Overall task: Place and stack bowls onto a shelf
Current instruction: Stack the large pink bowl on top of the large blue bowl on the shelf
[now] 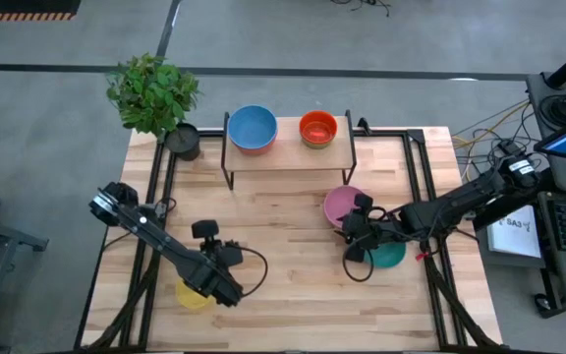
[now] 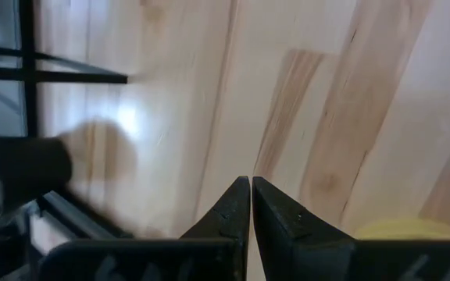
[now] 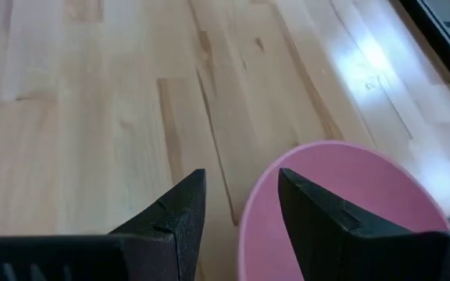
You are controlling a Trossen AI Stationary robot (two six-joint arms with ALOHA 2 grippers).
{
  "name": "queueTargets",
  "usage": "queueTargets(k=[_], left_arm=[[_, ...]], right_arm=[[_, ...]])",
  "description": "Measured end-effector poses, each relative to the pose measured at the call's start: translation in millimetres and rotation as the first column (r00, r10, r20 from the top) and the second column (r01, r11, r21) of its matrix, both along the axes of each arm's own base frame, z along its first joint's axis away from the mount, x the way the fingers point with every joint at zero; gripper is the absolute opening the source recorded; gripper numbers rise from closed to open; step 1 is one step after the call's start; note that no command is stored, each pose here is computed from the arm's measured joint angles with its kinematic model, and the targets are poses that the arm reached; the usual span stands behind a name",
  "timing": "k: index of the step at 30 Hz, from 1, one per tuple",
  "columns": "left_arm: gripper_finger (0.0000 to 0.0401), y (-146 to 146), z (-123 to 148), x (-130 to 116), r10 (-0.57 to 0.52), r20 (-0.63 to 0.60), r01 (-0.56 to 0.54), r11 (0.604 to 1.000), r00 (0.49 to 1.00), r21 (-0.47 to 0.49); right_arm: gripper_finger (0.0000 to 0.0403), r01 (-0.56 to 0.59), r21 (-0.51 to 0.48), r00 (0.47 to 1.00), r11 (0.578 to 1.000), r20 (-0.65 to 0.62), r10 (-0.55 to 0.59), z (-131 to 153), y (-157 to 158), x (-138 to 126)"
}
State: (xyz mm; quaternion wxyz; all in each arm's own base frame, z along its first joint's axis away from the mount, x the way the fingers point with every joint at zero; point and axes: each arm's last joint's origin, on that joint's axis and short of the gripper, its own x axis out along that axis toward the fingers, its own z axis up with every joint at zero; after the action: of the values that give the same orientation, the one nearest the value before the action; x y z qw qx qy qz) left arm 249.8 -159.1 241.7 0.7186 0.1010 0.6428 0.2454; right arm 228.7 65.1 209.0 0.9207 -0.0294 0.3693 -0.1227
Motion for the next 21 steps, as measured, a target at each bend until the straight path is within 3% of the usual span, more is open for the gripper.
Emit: queueTargets(k=[3, 5, 9, 12, 16, 21], left_arm=[[0.0000, 4, -8, -4, -0.034, 0.071, 0.034, 0.999, 0.997, -0.001], [0.0000, 7, -13, -6, -0.113, 0.139, 0.111, 0.994, 0.984, 0.020], [0.0000, 23, -9, -5, -0.248, 0.320, 0.213, 0.967, 0.914, 0.143], [0.0000, 39, 6, -4, -0.305, 0.491, 0.198, 0.946, 0.816, 0.258], [0.0000, 53, 26, -11, -0.350, 0.679, 0.193, 0.935, 0.645, 0.298], [0.0000, 65, 31, -34, -0.436, 0.781, 0.269, 0.898, 0.447, 0.348]], right_arm=[[0.0150, 0.016, 0.007, 1.000, 1.000, -0.005, -0.016, 8, -1, 8], [0.0150, 0.024, -0.001, 0.999, 1.000, -0.030, -0.024, 13, -1, 14], [0.0150, 0.069, -0.008, 0.991, 0.998, -0.111, -0.069, 25, -3, 25], [0.0150, 0.127, -0.005, 0.975, 0.992, -0.185, -0.125, 35, -4, 30], [0.0150, 0.161, 0.018, 0.946, 0.987, -0.288, -0.149, 43, -1, 36], [0.0150, 0.156, 0.061, 0.925, 0.986, -0.358, -0.125, 38, 5, 49]])
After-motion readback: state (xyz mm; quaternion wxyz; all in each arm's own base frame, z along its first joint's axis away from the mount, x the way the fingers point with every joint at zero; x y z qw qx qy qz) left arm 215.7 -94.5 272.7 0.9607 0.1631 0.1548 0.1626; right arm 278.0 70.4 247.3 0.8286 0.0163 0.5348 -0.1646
